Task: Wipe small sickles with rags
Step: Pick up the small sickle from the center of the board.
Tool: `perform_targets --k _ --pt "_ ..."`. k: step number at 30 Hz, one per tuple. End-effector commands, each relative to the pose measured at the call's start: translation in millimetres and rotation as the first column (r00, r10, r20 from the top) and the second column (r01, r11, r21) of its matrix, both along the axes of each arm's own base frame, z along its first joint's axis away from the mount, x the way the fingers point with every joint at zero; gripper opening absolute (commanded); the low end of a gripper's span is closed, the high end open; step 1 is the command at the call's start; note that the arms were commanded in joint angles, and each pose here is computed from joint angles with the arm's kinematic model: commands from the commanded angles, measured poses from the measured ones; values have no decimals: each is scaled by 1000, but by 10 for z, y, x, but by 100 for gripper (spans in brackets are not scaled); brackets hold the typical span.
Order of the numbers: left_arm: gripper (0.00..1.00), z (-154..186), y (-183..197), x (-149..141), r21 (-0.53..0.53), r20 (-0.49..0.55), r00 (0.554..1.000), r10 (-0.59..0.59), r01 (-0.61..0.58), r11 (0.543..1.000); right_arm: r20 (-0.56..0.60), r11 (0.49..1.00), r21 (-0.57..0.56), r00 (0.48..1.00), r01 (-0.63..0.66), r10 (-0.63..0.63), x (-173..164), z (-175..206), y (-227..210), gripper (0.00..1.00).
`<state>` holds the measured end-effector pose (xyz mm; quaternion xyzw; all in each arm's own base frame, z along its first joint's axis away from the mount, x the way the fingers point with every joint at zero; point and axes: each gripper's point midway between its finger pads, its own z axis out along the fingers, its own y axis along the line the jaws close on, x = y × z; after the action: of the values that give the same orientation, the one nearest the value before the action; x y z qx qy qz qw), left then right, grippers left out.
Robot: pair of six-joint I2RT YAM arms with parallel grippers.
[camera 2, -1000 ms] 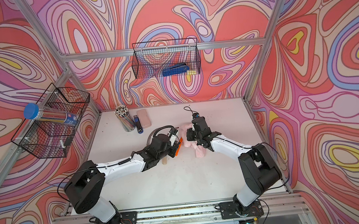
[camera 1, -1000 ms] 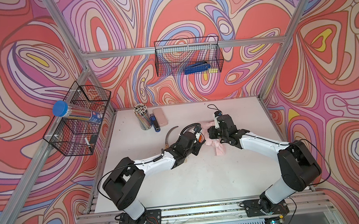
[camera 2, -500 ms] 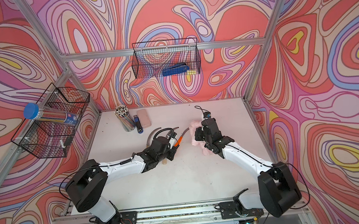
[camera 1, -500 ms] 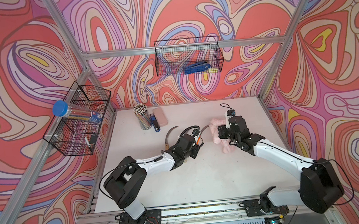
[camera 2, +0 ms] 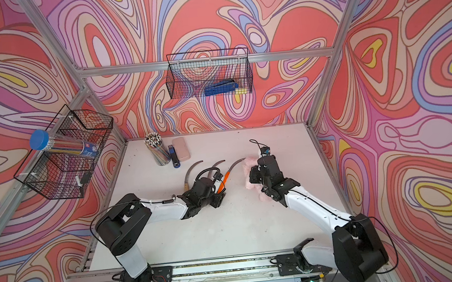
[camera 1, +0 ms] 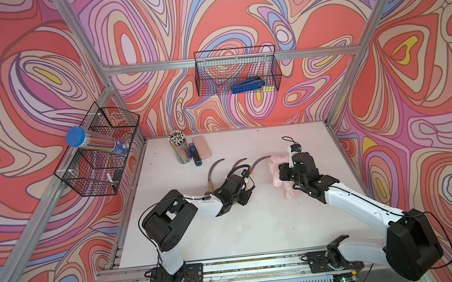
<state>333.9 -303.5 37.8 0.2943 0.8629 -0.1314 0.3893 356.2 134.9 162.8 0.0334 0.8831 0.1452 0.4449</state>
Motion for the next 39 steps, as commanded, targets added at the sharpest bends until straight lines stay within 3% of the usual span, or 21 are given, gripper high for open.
perform_targets --k 1,8,16,33,39 --pt "64 -64 13 103 18 3 1000 31 -31 999 29 1000 23 1000 -5 4 -24 93 6 0" --pt "72 -102 111 132 44 22 997 71 -72 996 29 999 31 999 -21 20 -24 81 42 0" --pt "53 -132 106 95 34 16 998 58 -58 998 21 999 40 999 -33 33 -1 38 82 0" --pt "54 -124 215 -7 15 38 997 63 -63 998 18 997 59 999 -53 52 17 35 140 0" --pt "49 -148 160 45 16 37 998 59 -60 998 18 996 61 998 -57 56 7 50 144 0"
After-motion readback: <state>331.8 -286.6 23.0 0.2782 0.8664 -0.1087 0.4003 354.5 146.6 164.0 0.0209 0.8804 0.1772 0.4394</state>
